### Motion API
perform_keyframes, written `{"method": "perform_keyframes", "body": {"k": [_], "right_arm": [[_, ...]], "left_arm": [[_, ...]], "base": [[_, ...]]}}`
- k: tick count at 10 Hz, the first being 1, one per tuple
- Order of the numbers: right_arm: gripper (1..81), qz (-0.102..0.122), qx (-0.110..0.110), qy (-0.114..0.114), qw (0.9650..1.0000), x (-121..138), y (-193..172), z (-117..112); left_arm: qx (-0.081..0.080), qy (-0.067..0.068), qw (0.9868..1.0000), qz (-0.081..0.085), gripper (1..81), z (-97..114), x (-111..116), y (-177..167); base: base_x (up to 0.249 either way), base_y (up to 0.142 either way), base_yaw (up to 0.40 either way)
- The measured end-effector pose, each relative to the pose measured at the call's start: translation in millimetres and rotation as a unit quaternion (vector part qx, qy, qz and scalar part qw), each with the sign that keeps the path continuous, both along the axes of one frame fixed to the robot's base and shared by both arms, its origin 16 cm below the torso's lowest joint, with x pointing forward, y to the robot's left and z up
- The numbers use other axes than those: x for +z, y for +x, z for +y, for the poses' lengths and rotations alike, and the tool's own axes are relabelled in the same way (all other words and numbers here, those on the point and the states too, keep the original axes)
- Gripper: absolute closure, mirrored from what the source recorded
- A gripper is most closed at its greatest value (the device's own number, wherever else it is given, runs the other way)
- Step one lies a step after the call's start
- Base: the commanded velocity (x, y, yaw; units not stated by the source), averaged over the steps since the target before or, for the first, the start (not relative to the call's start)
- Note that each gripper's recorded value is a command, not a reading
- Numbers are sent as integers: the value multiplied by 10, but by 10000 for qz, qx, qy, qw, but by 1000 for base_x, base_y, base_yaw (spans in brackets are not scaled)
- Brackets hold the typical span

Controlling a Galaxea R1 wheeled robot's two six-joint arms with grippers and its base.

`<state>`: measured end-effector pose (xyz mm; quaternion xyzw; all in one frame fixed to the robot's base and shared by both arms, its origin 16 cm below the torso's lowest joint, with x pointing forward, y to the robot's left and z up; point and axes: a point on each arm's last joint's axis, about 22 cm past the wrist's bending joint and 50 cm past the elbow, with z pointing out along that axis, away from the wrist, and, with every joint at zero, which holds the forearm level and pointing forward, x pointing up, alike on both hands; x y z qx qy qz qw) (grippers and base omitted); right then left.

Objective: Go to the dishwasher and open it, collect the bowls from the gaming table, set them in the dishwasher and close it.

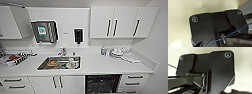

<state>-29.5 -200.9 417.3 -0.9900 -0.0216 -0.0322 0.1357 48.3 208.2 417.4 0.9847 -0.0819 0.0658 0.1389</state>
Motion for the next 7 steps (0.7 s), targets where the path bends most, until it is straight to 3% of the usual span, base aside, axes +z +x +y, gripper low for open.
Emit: {"method": "perform_keyframes", "body": {"k": [3,5,7], "right_arm": [[10,-5,1,2,10000,0,2,2],[10,81,8,26,10000,3,-119,43],[10,-27,-3,3,10000,1,32,1]], "left_arm": [[-44,38,10000,67,10,32,-7,-32],[-50,31,10000,2,10,36,-2,17],[-63,32,9999,97,10,30,-8,-126]], "base": [[0,0,304],[0,0,357],[0,0,361]]}}
